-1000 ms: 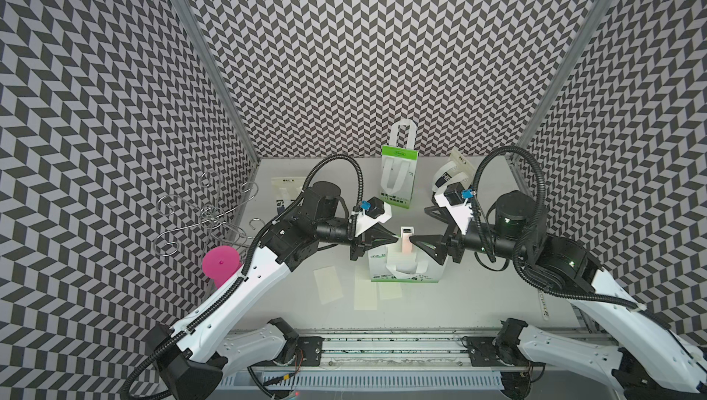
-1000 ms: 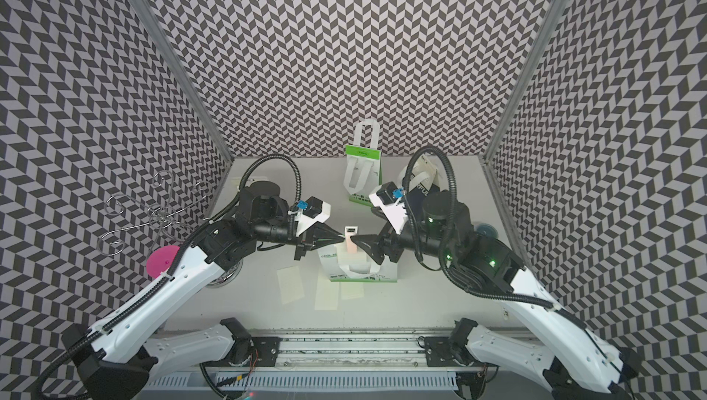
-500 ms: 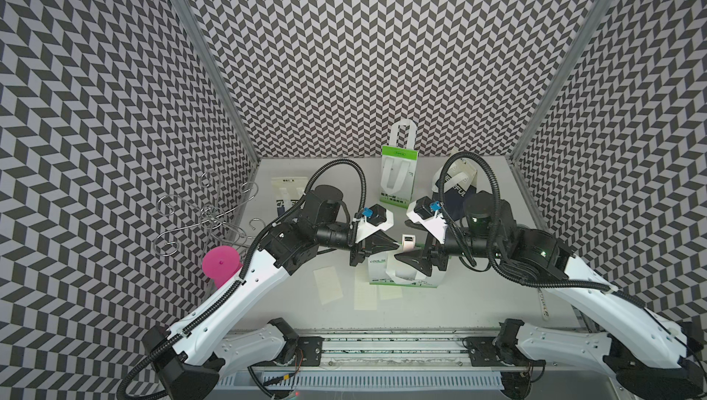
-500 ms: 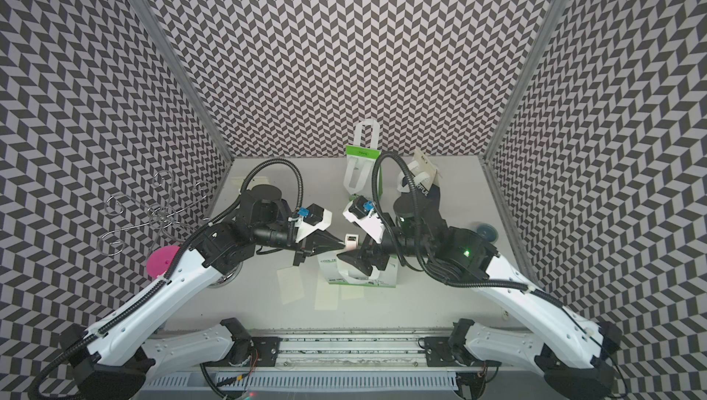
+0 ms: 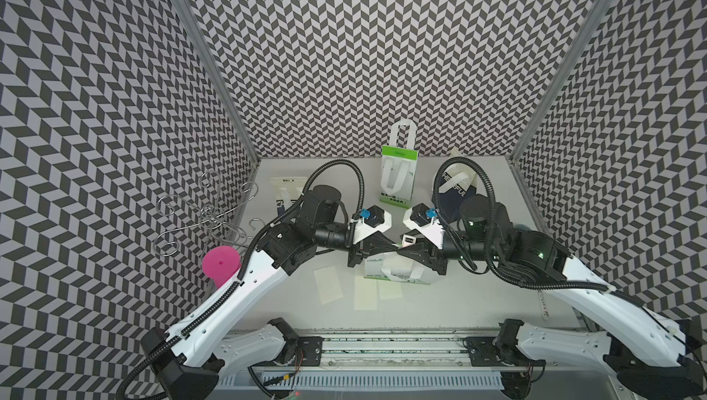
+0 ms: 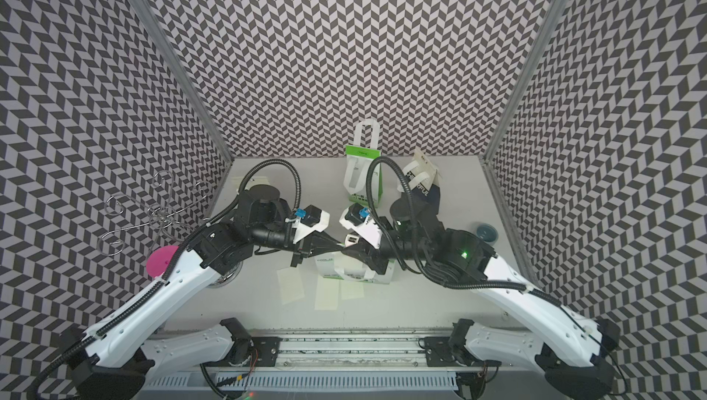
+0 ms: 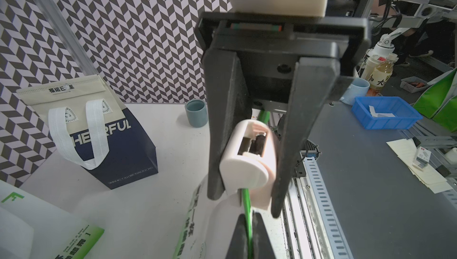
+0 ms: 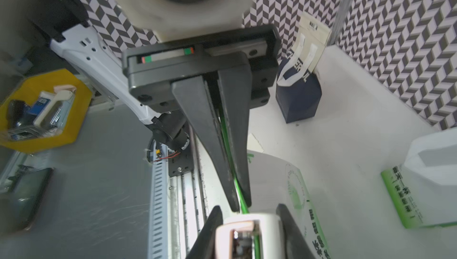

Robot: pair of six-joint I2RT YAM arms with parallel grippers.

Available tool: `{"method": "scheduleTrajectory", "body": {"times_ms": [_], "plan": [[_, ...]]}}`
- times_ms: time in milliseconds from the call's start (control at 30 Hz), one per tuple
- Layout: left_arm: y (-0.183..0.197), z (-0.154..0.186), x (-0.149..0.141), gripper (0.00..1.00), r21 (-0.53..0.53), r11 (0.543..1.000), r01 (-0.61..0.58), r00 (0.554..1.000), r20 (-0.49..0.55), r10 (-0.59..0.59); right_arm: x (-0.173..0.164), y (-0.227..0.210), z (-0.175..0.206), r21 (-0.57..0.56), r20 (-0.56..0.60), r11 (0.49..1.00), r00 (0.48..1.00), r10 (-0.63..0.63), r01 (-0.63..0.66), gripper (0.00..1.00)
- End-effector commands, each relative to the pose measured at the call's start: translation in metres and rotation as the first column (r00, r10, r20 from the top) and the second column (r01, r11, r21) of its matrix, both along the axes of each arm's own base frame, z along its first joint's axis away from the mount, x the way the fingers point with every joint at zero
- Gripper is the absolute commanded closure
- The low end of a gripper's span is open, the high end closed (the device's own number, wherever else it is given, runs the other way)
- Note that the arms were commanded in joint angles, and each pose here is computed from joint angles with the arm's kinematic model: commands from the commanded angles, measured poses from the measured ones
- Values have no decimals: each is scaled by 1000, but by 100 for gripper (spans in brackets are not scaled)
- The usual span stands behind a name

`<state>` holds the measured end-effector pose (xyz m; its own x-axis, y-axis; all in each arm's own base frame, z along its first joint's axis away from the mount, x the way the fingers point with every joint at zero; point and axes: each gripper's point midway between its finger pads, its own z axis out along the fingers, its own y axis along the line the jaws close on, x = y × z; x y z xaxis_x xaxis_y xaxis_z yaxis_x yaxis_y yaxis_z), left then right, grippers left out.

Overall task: Staple the receipts to the bags
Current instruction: Staple the receipt to the takeout bag, then pick up the stapler from the takeout bag.

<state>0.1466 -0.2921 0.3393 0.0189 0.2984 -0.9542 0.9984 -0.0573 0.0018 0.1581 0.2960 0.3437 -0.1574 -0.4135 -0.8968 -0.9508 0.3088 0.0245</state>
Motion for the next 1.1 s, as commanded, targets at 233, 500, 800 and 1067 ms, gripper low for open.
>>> {"method": "scheduleTrajectory", "body": {"times_ms": [233,500,800,1067], "plan": [[2,27,-30,100,-111,984,138,990,34,-136,22,1,1,31,39,995,995,-96,95,100],[0,30,3,100,-144,987,-75,997,12,77,31,-14,94,398,88,896,964,-249,196,14],[7,39,60,100,-214,872,-439,898,-141,417,47,-28,112,559,46,777,924,-379,291,17],[0,30,71,100,-184,847,-499,864,-174,472,72,-10,76,481,50,792,890,-453,376,25]]}}
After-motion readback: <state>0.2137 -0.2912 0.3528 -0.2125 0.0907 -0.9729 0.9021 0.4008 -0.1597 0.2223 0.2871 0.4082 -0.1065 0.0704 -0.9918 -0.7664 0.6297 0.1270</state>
